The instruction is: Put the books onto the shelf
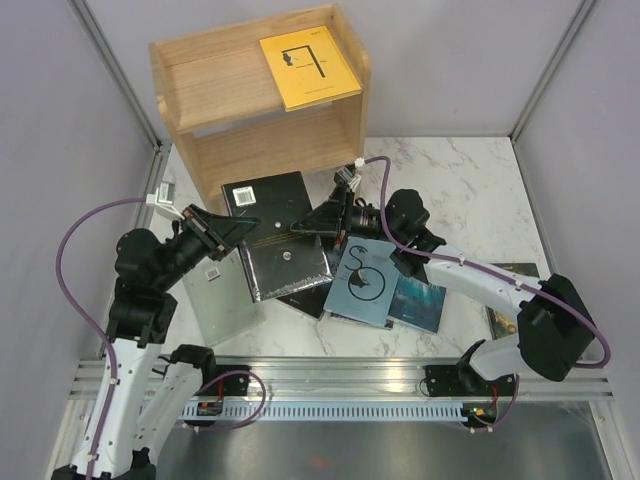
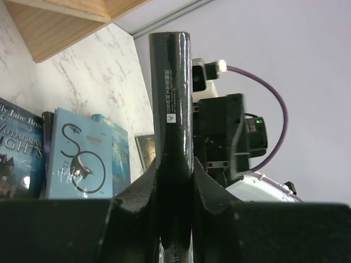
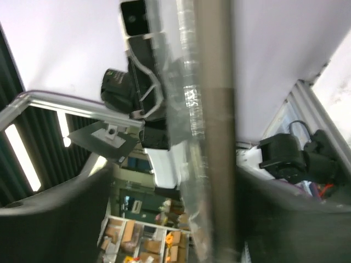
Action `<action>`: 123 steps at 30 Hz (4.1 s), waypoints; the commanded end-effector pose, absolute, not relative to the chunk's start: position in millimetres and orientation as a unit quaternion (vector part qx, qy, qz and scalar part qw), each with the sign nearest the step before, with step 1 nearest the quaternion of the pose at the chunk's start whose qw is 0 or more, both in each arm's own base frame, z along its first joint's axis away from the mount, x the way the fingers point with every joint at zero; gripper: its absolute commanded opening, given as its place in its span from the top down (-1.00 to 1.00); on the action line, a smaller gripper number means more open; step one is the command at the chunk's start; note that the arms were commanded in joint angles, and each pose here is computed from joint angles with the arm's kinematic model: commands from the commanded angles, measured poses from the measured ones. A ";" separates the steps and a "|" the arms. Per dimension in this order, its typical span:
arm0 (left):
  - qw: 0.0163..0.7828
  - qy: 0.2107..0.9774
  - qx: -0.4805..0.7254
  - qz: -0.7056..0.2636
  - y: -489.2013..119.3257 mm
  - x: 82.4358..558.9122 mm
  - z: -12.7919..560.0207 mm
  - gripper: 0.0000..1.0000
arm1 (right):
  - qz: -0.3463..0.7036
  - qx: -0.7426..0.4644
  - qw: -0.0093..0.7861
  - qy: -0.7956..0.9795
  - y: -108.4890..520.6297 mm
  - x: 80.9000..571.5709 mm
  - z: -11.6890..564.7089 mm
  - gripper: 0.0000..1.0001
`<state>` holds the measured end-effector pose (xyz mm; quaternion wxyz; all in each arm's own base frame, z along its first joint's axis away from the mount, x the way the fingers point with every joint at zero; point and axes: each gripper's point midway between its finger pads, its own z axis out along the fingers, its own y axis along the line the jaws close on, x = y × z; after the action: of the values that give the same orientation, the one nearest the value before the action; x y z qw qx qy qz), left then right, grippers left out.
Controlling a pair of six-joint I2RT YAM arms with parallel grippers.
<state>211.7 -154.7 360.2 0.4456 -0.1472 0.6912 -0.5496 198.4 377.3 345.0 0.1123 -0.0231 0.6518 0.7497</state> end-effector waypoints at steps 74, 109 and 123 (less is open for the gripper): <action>0.555 0.666 -0.109 -0.487 -137.1 236.9 504.5 -0.72 | 0.686 0.132 0.313 0.644 282.6 401.1 523.7 0.03; 0.560 0.675 -0.122 -0.466 -130.2 238.7 480.2 -0.70 | 0.685 0.115 0.300 0.654 286.4 386.8 488.9 0.78; 0.567 0.687 -0.121 -0.439 -125.2 245.6 475.0 -0.71 | 0.701 0.116 0.295 0.638 304.8 428.0 492.5 0.81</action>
<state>246.0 -129.8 464.6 0.5431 -0.1378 0.6918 -0.4555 429.1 304.0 459.2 0.2691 0.1423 0.6690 0.6780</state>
